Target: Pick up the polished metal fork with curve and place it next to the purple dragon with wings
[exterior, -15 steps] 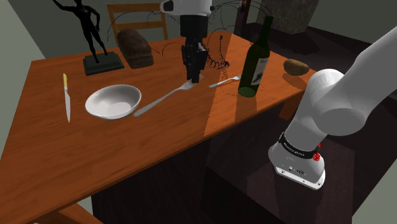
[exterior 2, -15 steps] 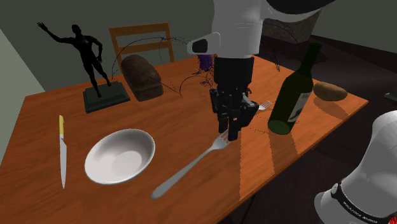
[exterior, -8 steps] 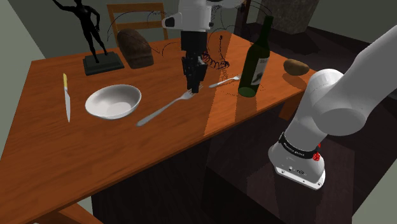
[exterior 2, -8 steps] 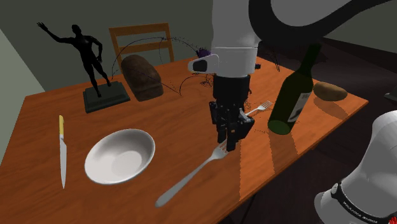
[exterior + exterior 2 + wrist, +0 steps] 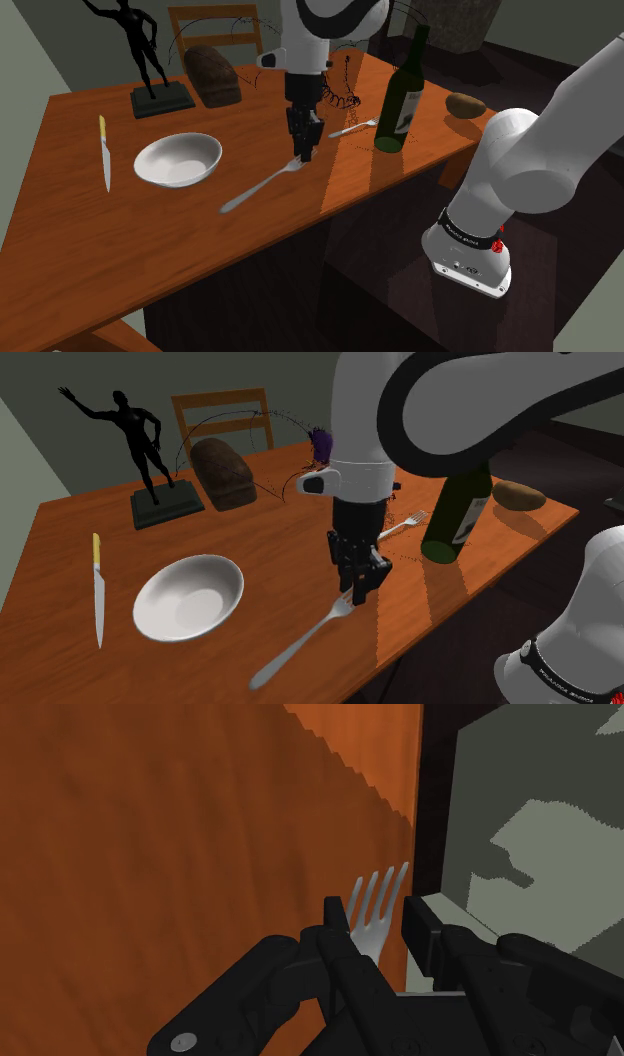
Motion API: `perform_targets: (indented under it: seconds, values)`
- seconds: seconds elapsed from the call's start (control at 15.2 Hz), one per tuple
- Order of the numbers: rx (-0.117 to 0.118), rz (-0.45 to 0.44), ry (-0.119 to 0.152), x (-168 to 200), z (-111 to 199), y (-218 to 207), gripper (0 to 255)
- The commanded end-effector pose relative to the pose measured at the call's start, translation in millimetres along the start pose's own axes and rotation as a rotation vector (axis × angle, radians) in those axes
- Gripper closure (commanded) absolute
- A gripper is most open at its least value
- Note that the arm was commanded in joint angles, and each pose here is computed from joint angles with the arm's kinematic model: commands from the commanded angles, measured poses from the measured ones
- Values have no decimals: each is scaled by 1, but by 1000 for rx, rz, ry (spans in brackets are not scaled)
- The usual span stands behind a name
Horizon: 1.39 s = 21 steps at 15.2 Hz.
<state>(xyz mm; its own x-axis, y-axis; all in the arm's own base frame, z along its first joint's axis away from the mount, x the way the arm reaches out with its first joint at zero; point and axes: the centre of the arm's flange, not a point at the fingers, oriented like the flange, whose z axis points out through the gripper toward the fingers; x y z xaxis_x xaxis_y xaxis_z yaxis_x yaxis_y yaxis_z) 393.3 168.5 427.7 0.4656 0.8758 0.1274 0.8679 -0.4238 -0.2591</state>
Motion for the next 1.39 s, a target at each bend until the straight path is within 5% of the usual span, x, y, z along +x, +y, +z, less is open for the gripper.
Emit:
perform_targets:
  seconds: [0.0, 0.86, 1.32]
  values:
    - [-1, 0, 0, -2, 10, 3, 255]
    - [-1, 0, 0, -11, 76, 20, 255]
    - [-1, 0, 0, -11, 78, 21, 255]
